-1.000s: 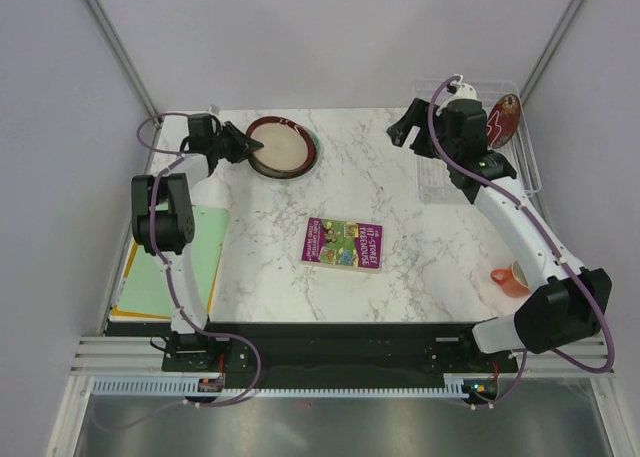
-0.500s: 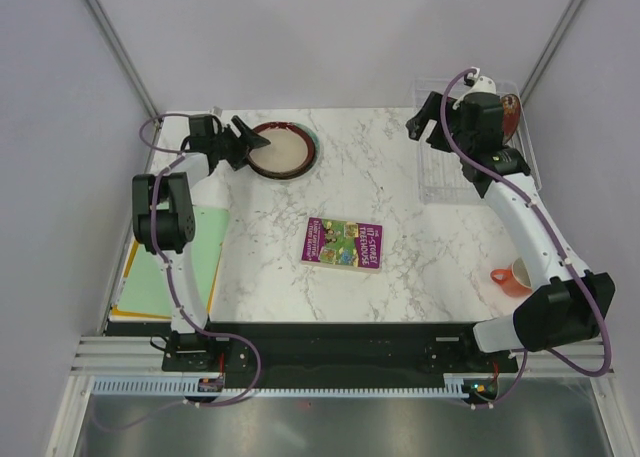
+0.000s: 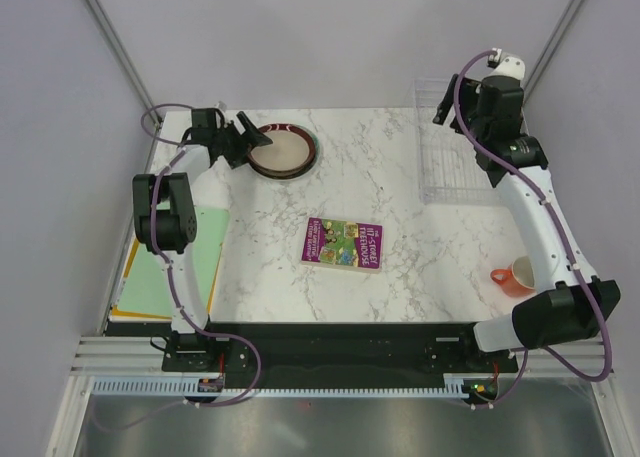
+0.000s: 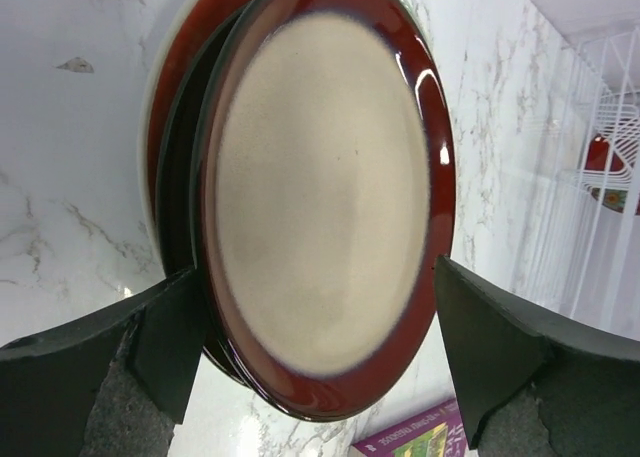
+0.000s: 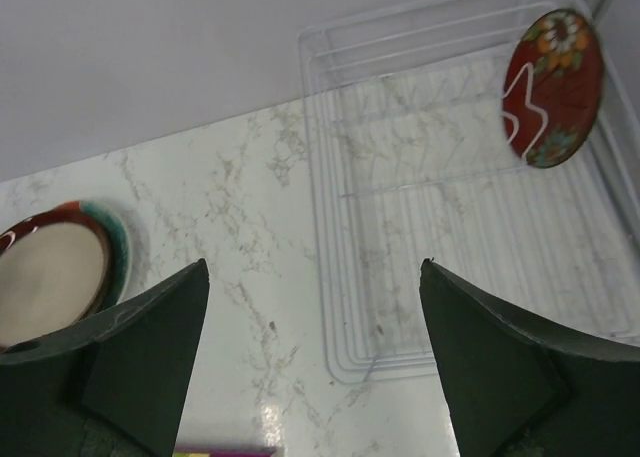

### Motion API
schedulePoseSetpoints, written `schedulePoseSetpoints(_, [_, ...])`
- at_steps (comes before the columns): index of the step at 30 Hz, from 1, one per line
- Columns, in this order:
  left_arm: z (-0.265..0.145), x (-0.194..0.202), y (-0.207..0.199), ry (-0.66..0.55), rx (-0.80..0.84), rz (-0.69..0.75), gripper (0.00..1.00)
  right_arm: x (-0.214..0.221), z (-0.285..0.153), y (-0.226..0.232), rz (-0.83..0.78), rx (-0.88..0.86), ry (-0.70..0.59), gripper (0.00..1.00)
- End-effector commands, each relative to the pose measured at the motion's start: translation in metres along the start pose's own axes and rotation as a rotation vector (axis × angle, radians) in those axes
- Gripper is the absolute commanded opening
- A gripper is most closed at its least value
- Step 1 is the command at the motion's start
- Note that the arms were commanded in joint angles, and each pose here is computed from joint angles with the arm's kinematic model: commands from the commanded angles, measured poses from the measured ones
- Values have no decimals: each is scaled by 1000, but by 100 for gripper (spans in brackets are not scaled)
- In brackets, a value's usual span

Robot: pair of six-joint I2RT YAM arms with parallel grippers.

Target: Unload the plates from the dish rack

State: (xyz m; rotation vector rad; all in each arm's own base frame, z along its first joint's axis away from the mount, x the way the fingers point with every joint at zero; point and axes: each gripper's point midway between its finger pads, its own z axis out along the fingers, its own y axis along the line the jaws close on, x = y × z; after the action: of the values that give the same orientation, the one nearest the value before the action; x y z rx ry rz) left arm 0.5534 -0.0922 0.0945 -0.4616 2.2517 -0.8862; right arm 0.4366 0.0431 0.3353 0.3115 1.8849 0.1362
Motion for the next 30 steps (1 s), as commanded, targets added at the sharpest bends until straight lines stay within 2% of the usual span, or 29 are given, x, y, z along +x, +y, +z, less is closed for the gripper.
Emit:
schedulePoseSetpoints(1, [-22,-7,27,10,-184,88,98,-49,-8,-34,-107,202,-121,93])
schedulePoseSetpoints(5, [-33,-17,18,-7,-219,139,100,-59,-6,-46,-143,275,-140,93])
schedulePoseSetpoints(11, [-53,-27,23,-31,-358,235,100,-66,3,-80,-199,438,-137,95])
schedulePoseSetpoints(12, [-52,-21,9,-25,-349,265,100,-65,9,-86,-206,459,-127,96])
schedulePoseSetpoints(16, [-62,-17,2,-26,-341,258,100,-69,23,-119,-202,545,-111,96])
schedulePoseSetpoints(21, [-74,1,-38,-23,-236,257,100,-56,63,-154,-185,579,-41,95])
schedulePoseSetpoints(23, [-80,14,-65,-19,-122,261,100,-57,73,-169,-165,595,-34,93])
schedulePoseSetpoints(26, [-88,34,-96,-12,7,264,100,-52,96,-185,-129,558,-4,86])
schedulePoseSetpoints(30, [-93,50,-115,-9,86,277,100,-43,126,-205,-48,464,31,75])
